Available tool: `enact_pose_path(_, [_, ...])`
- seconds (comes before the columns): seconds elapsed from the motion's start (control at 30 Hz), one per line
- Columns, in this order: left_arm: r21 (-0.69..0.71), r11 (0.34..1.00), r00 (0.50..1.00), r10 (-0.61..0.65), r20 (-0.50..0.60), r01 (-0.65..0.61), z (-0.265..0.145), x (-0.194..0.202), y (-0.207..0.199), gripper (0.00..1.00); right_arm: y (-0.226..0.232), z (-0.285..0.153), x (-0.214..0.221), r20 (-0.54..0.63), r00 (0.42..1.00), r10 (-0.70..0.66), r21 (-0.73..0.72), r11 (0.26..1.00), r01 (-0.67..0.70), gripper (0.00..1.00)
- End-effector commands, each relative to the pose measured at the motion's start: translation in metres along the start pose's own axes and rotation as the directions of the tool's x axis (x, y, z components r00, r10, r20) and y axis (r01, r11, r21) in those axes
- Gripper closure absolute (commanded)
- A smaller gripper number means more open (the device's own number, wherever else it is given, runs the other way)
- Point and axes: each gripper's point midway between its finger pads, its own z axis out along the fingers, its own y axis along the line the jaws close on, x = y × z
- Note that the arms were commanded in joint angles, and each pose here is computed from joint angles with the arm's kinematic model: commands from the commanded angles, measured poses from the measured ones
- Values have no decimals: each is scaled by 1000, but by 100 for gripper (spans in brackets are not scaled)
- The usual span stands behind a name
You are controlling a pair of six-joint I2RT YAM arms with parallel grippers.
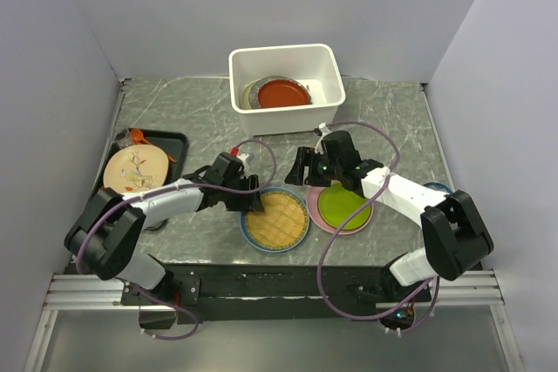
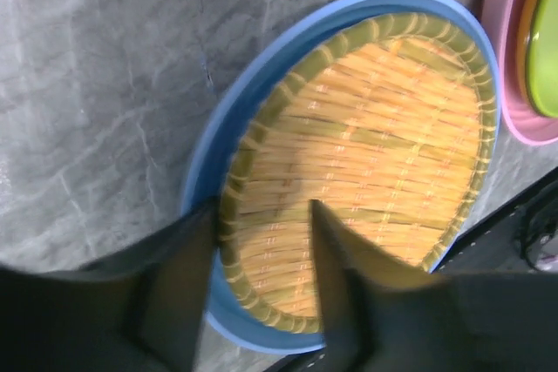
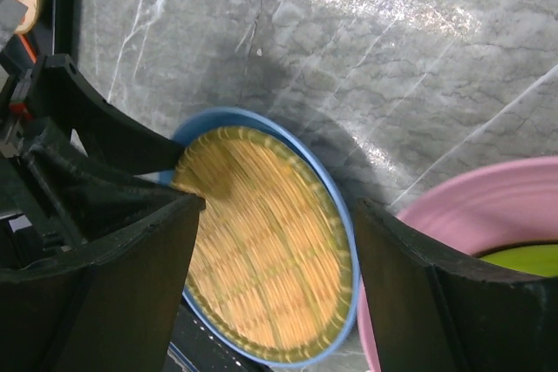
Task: Place the plates into the plastic bin on the countertop
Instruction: Pick up the plate at the center of the board.
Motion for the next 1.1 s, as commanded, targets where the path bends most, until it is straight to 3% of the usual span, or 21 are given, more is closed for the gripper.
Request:
enact_pose_path(0.0, [68,998,1000,-11,-16,12,3,3,-13,68,8,-6,-6,37,999,-33,-21,999,34,22])
enact_pose_path(0.1, [46,999,1000,-17,-3,17,1,0,-11,91,8,-6,-7,40,999,-32,-23,999,33,22])
enact_pose_path(0.2, [42,999,1000,-22,21,21,-4,-4,-12,99,7,-6,-6,41,999,-30,-22,999,31,22])
enact_pose_path(0.5, [78,996,983,-48,179,35,-40,-37,-29,99,8,-7,-3,38,999,-33,-31,999,34,22])
enact_pose_path(0.73, [123,990,944,-107,313,71,-78,-63,-29,99,23,-14,-4,32,999,-28,-142,989,32,22])
enact_pose_path(1.07, [257,961,908,-195,371,101,-108,-76,-26,99,25,-19,-5,47,999,0,-224,975,10,22])
